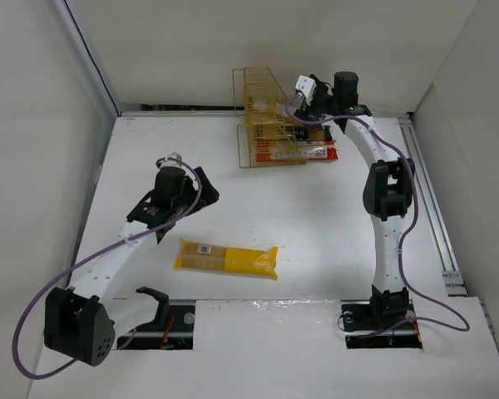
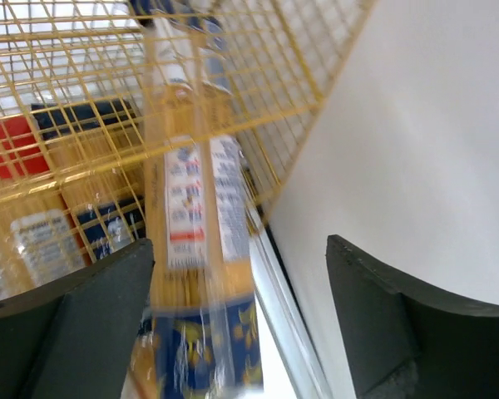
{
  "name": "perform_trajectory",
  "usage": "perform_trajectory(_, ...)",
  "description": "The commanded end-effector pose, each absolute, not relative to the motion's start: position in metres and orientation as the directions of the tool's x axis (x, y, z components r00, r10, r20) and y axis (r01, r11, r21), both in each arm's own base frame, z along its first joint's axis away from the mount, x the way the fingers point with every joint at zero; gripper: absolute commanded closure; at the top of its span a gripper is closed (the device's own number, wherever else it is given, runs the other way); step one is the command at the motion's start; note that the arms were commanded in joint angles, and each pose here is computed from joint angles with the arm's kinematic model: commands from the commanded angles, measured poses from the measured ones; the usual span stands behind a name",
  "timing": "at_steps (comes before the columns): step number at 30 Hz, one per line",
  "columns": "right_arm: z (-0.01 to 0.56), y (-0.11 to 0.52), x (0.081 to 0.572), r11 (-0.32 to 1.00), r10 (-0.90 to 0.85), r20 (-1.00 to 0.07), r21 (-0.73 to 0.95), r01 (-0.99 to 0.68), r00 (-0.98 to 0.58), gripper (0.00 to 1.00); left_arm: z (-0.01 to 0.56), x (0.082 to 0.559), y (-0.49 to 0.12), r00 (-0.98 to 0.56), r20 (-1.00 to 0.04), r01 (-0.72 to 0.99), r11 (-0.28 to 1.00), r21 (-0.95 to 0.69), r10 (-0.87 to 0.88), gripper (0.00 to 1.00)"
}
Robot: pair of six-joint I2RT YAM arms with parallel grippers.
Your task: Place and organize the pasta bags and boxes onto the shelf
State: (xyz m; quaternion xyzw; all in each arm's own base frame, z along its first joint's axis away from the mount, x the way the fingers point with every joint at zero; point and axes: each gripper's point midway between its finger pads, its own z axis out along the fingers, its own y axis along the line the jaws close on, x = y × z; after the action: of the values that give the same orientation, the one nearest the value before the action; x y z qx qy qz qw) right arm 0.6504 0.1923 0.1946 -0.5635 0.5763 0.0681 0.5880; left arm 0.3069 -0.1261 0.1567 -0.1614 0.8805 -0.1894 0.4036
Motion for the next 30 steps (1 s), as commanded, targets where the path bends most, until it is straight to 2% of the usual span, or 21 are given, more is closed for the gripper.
perform_trajectory(1,0.289,0.178,0.636,0.453,-0.582,-0.730,-0.657,-0.602,0.358,0.11,0.140,0.271,-0.137,-0.709,-0.525,-0.163,0.834,-0.527,-0.471,0.00)
perform_trajectory(3,0.303,0.157,0.632,0.528,-0.621,-0.730,-0.658,-0.537,0.285,0.06,0.123,0.250,-0.139,-0.746,-0.470,-0.193,0.829,-0.524,-0.471,0.00)
perform_trajectory(4,0.335,0.147,0.620,0.561,-0.626,-0.726,-0.674,-0.481,0.286,0.05,0.120,0.238,-0.143,-0.761,-0.440,-0.201,0.818,-0.539,-0.477,0.00)
perform_trajectory(7,0.336,0.114,0.602,0.680,-0.628,-0.766,-0.627,-0.381,0.139,0.04,0.100,0.204,-0.157,-0.822,-0.364,-0.180,0.806,-0.564,-0.438,0.00)
perform_trajectory(10,0.348,0.085,0.567,0.774,-0.577,-0.815,-0.567,-0.283,0.055,0.04,0.079,0.176,-0.169,-0.857,-0.303,-0.196,0.807,-0.556,-0.417,0.00)
perform_trajectory(11,0.372,0.081,0.547,0.792,-0.556,-0.827,-0.557,-0.249,0.082,0.02,0.074,0.165,-0.176,-0.876,-0.287,-0.177,0.813,-0.554,-0.387,0.00)
perform_trajectory(13,0.350,0.074,0.528,0.821,-0.517,-0.855,-0.510,-0.258,0.042,0.02,0.069,0.161,-0.183,-0.877,-0.278,-0.187,0.811,-0.555,-0.392,0.00)
perform_trajectory(17,0.342,0.072,0.484,0.848,-0.465,-0.884,-0.457,-0.267,0.037,0.02,0.061,0.161,-0.201,-0.888,-0.280,-0.150,0.806,-0.572,-0.364,0.00)
perform_trajectory(24,0.341,0.084,0.426,0.852,-0.422,-0.903,-0.424,-0.306,0.076,0.02,0.029,0.177,-0.210,-0.891,-0.271,-0.192,0.843,-0.502,-0.364,0.00)
perform_trajectory(26,0.341,0.087,0.409,0.847,-0.417,-0.904,-0.425,-0.319,0.096,0.02,0.032,0.195,-0.218,-0.879,-0.320,-0.157,0.847,-0.508,-0.354,0.00)
perform_trajectory(30,0.334,0.090,0.383,0.838,-0.412,-0.904,-0.426,-0.341,0.117,0.02,0.056,0.246,-0.252,-0.856,-0.416,-0.064,0.863,-0.502,-0.306,0.11)
